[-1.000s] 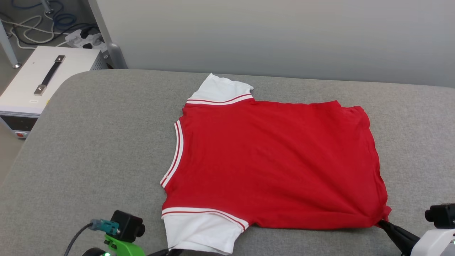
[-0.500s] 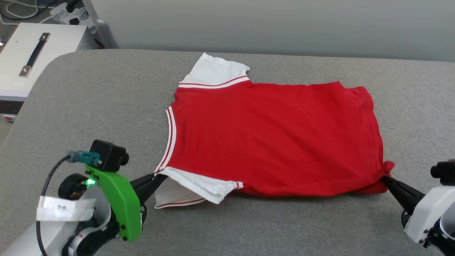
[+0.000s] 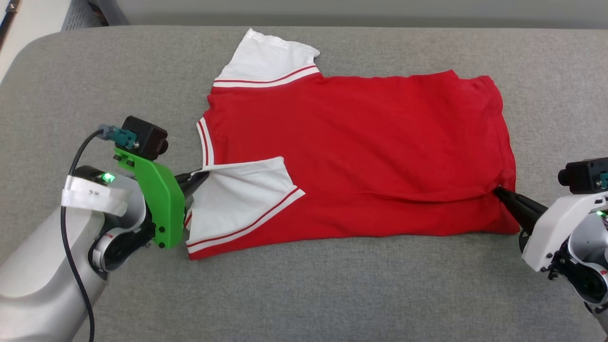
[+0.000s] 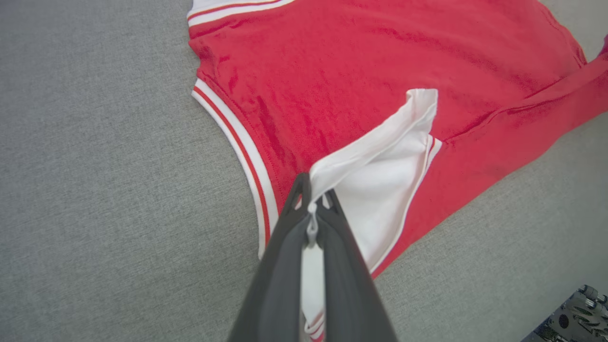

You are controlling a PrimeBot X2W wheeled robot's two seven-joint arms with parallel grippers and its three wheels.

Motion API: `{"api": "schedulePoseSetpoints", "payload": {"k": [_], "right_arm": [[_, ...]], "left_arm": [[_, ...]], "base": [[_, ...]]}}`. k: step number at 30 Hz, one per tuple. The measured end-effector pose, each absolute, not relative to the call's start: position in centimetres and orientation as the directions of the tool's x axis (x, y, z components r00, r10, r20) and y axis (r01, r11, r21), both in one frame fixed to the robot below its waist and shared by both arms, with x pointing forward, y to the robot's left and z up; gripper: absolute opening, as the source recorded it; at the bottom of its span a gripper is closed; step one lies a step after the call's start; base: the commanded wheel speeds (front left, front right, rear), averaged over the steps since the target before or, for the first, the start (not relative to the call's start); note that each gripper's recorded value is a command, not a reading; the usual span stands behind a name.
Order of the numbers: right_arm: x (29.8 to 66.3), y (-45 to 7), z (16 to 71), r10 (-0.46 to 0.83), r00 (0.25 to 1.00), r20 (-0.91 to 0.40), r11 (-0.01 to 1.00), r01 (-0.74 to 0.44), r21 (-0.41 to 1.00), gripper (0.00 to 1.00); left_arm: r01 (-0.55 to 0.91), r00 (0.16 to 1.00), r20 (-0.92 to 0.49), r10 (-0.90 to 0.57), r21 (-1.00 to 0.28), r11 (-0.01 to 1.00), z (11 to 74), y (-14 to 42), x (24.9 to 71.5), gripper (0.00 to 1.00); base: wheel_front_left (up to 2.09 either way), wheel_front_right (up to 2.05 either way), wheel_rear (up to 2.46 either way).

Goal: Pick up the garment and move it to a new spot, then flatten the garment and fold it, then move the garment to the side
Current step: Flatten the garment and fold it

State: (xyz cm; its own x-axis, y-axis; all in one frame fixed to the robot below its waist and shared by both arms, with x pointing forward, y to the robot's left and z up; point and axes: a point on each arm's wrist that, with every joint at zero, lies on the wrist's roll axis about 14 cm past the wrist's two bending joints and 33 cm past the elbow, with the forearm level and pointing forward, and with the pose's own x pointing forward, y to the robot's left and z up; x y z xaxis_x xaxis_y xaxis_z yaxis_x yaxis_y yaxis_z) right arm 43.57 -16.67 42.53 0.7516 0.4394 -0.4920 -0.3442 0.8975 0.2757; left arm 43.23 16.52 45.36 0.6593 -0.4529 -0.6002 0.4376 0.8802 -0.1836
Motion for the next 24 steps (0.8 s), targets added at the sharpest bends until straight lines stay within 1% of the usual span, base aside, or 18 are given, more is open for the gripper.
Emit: {"api": "schedulePoseSetpoints", "payload": {"k": [5,10,11,12,16,19,24], "right_arm": [[44.0,-16.5,41.0,0.428,0.734,-0.527,0.903,-0.329,0.276,0.0],[44.1,-16.9,39.9,0.406,0.727,-0.554,0.913,-0.299,0.276,0.0],[44.2,-17.2,39.6,0.395,0.727,-0.561,0.918,-0.288,0.273,0.23],[44.2,-17.5,39.3,0.382,0.729,-0.567,0.923,-0.275,0.268,1.0],[44.5,-17.4,39.3,0.37,0.736,-0.567,0.928,-0.265,0.262,1.0],[44.6,-17.3,39.8,0.367,0.749,-0.552,0.929,-0.264,0.259,1.0],[44.8,-17.6,41.5,0.352,0.78,-0.517,0.936,-0.277,0.22,1.0]], "left_arm": [[0.412,0.646,-0.644,-0.41,-0.158,0.898,43.0,17.4,44.8,0.0],[0.422,0.634,-0.651,-0.419,-0.162,0.892,41.6,16.5,45.5,0.0],[0.424,0.632,-0.651,-0.419,-0.161,0.891,41.3,16.4,45.5,0.27],[0.42,0.641,-0.645,-0.416,-0.159,0.894,41.2,16.5,45.7,1.0],[0.408,0.687,-0.596,-0.415,-0.155,0.9,41.6,16.3,46.3,1.0],[0.39,0.759,-0.507,-0.407,-0.146,0.909,42.9,16.3,47.2,1.0],[0.342,0.846,-0.38,-0.375,-0.153,0.927,45.4,17.1,48.1,1.0]], "base": [[0.0,0.0,0.0],[0.0,0.0,0.0],[0.0,0.0,0.0],[0.0,0.0,0.0],[0.0,0.0,0.0],[0.0,0.0,0.0],[0.0,0.0,0.0]]}}
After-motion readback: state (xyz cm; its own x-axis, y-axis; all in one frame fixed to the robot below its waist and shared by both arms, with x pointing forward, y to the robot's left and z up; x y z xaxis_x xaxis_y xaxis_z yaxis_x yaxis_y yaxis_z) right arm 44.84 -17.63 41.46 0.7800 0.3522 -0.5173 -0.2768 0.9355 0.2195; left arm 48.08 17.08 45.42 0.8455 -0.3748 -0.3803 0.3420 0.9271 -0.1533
